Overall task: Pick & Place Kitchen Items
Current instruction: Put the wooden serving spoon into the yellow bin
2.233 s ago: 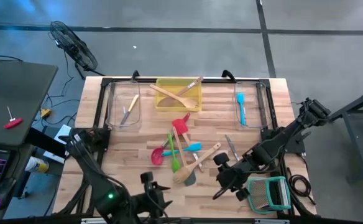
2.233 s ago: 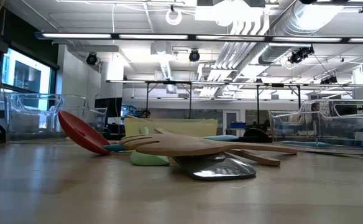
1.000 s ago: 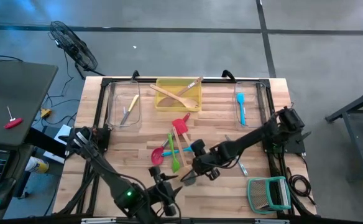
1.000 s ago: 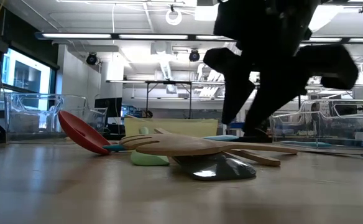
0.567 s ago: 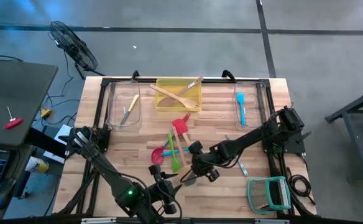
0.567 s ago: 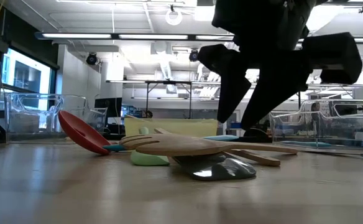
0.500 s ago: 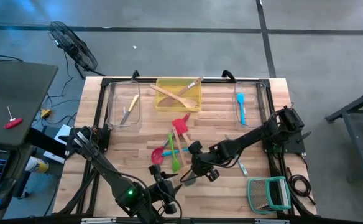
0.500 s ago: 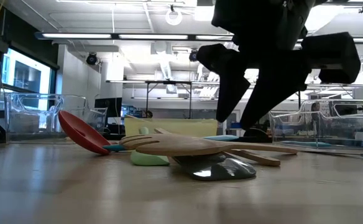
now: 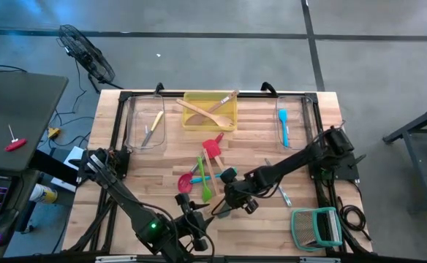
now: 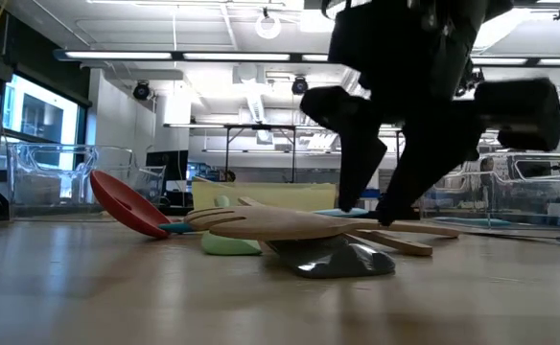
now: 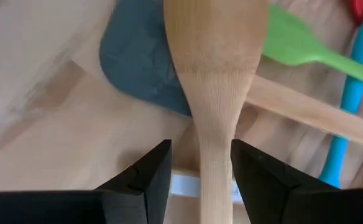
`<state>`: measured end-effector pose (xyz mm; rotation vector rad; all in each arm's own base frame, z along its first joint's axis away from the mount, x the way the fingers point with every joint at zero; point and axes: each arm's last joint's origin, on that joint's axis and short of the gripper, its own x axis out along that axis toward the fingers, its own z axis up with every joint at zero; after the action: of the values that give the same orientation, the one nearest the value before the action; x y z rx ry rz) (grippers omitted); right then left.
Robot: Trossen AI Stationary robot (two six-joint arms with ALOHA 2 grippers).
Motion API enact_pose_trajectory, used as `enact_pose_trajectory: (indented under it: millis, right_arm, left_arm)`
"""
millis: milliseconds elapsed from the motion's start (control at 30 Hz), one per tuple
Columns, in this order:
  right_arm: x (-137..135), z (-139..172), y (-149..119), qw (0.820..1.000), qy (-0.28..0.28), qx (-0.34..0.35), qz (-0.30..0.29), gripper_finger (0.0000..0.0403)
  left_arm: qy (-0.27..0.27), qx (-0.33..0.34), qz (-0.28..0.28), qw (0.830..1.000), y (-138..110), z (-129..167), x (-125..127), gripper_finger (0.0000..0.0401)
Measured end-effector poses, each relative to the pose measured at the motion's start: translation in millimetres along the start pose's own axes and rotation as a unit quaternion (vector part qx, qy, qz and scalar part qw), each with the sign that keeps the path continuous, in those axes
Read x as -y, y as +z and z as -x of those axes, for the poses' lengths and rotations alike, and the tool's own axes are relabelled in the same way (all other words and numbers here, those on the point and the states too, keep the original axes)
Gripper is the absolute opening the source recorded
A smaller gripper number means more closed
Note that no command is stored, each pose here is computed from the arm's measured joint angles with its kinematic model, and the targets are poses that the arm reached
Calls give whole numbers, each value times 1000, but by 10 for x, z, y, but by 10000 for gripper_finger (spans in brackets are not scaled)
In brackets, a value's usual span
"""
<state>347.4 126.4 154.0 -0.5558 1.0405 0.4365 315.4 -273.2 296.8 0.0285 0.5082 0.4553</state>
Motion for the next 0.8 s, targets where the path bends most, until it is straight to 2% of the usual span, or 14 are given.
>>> enact_pose_trajectory:
  millis: [800]
  right_arm:
    - [46,-69,-19,1000,-24,-8,1,158]
  left_arm:
    - [0,-2,-2,1000,-3,0,-2,200]
